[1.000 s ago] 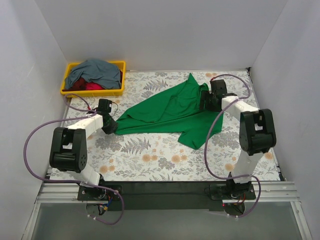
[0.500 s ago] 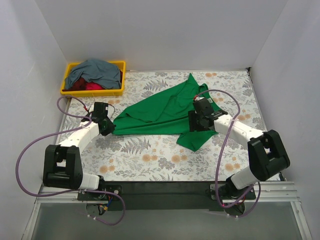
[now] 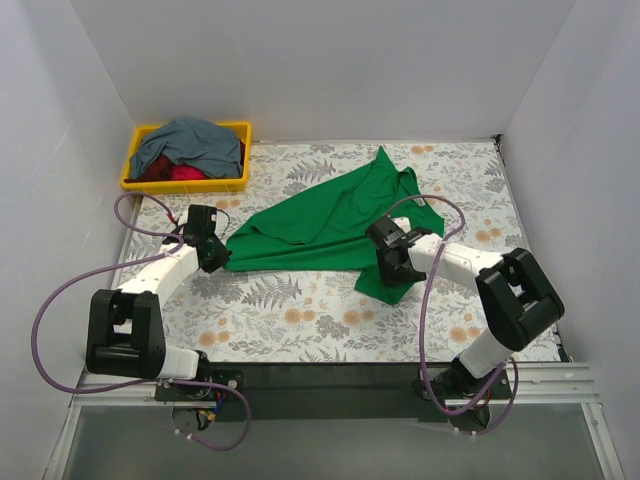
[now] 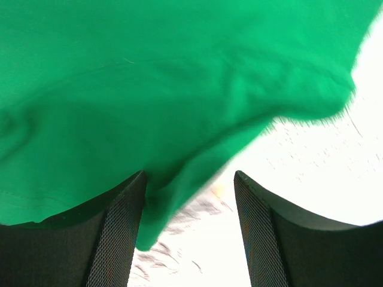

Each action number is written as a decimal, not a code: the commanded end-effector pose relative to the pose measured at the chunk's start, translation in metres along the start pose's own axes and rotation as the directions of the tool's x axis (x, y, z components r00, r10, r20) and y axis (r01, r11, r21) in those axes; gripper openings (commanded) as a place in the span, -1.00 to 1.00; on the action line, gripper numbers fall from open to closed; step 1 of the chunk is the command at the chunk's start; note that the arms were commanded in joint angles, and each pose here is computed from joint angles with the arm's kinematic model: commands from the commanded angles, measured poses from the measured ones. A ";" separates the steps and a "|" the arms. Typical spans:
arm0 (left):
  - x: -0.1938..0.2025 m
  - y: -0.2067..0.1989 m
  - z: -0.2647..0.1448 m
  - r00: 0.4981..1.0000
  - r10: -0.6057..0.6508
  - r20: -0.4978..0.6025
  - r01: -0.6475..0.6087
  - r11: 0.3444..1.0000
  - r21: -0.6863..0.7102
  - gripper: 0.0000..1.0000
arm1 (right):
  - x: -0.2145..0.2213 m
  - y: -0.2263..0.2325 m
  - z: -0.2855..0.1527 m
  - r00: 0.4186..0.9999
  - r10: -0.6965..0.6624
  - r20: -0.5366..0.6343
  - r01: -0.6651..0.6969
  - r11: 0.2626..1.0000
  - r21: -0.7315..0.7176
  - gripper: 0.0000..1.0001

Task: Fold and stack the t-shirts
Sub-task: Flatten the tshirt out

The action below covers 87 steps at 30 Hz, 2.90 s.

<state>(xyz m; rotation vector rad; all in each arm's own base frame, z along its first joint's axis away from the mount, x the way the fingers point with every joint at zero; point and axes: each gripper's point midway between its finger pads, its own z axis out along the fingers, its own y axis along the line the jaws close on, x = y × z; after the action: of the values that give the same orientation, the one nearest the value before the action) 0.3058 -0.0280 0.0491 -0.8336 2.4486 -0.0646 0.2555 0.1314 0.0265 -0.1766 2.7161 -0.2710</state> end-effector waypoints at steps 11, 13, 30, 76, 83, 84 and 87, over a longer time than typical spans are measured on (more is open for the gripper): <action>-0.011 0.006 -0.007 0.999 0.003 0.052 -0.002 1.000 -0.020 -1.00 | 0.066 -0.060 -0.025 0.956 0.290 -0.032 -0.291 0.957 -0.012 0.36; -0.011 0.006 -0.007 0.999 0.002 0.053 -0.001 1.000 -0.019 -1.00 | 0.052 -0.060 -0.025 0.936 0.352 0.005 -0.350 0.933 -0.087 0.33; -0.007 0.007 -0.006 0.999 0.005 0.038 -0.004 1.000 -0.015 -1.00 | 0.042 -0.031 -0.012 0.904 0.425 -0.054 -0.417 0.845 -0.334 0.12; -0.132 -0.070 -0.127 0.954 -0.112 0.277 0.053 0.976 0.212 -1.00 | -0.139 -0.172 -0.197 0.782 0.246 0.573 -0.362 0.927 0.096 -0.97; -0.174 -0.055 -0.295 0.793 -0.254 0.554 -0.015 0.901 0.434 -1.00 | -0.137 -0.223 -0.352 0.505 0.250 0.826 -0.382 0.923 -0.046 -0.97; -0.176 -0.052 -0.314 0.769 -0.273 0.579 -0.027 0.890 0.456 -1.00 | -0.134 -0.228 -0.367 0.477 0.239 0.846 -0.373 0.926 -0.051 -0.97; -0.180 -0.041 -0.381 0.683 -0.331 0.651 -0.091 0.846 0.526 -1.00 | -0.119 -0.245 -0.428 0.353 0.198 0.914 -0.322 0.943 -0.080 -0.97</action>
<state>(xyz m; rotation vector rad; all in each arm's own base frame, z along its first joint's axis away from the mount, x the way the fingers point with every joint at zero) 0.2856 -0.0236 0.4301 -0.6249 1.6038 -0.4328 0.2460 0.0085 0.4676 0.1747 1.6500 -0.0609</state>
